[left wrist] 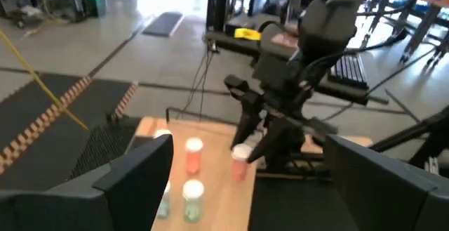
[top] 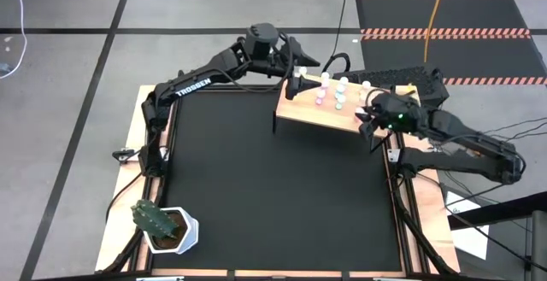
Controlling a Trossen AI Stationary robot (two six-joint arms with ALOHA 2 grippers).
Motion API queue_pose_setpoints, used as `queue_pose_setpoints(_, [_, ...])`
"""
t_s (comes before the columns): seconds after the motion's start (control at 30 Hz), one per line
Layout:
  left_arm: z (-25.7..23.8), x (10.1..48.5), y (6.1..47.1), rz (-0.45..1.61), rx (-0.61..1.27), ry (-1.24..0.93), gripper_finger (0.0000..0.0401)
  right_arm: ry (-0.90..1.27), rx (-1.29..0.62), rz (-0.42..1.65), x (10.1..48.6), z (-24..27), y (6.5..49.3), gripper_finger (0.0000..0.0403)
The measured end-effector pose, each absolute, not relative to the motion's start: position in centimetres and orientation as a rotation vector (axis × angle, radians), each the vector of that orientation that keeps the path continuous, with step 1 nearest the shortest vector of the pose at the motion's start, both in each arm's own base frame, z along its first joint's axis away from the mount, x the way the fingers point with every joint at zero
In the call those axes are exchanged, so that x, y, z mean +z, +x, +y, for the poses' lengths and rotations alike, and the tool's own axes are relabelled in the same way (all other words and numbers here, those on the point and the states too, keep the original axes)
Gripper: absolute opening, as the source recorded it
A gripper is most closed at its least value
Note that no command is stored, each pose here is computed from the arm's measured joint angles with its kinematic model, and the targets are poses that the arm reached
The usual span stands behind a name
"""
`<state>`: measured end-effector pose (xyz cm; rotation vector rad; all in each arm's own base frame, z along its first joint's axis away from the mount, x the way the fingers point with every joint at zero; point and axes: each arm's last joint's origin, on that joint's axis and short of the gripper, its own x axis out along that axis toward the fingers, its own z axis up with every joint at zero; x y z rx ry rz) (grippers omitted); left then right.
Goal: Pick and place medicine bottles onto shelf by color
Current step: Put the orange pill bottle on the shelf aligned with the other orange pill bottles
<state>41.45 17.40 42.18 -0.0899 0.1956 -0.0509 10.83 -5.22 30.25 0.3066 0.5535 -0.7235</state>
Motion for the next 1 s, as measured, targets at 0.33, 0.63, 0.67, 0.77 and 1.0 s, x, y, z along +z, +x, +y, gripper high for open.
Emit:
queue_pose_setpoints(0.33, [16.5,41.0,41.5,0.314,-0.042,-0.061,0.0367,0.273,-0.821,0.572,27.0,-6.2,10.7,0.0120])
queue_pose_setpoints(0.63, [16.6,41.0,41.5,0.315,-0.041,-0.036,0.0367,0.224,-0.879,0.586,27.1,-7.2,10.2,0.0120])
queue_pose_setpoints(0.67, [16.6,41.0,41.5,0.315,-0.040,-0.035,0.0367,0.224,-0.884,0.584,27.1,-7.2,10.1,0.0120])
queue_pose_setpoints(0.77, [16.7,41.0,41.4,0.315,-0.039,-0.033,0.0367,0.225,-0.893,0.580,27.1,-7.4,10.1,0.0120])
queue_pose_setpoints(1.0, [16.7,41.0,41.4,0.315,-0.043,-0.018,0.0367,0.235,-0.890,0.553,27.3,-7.5,10.2,0.0120])
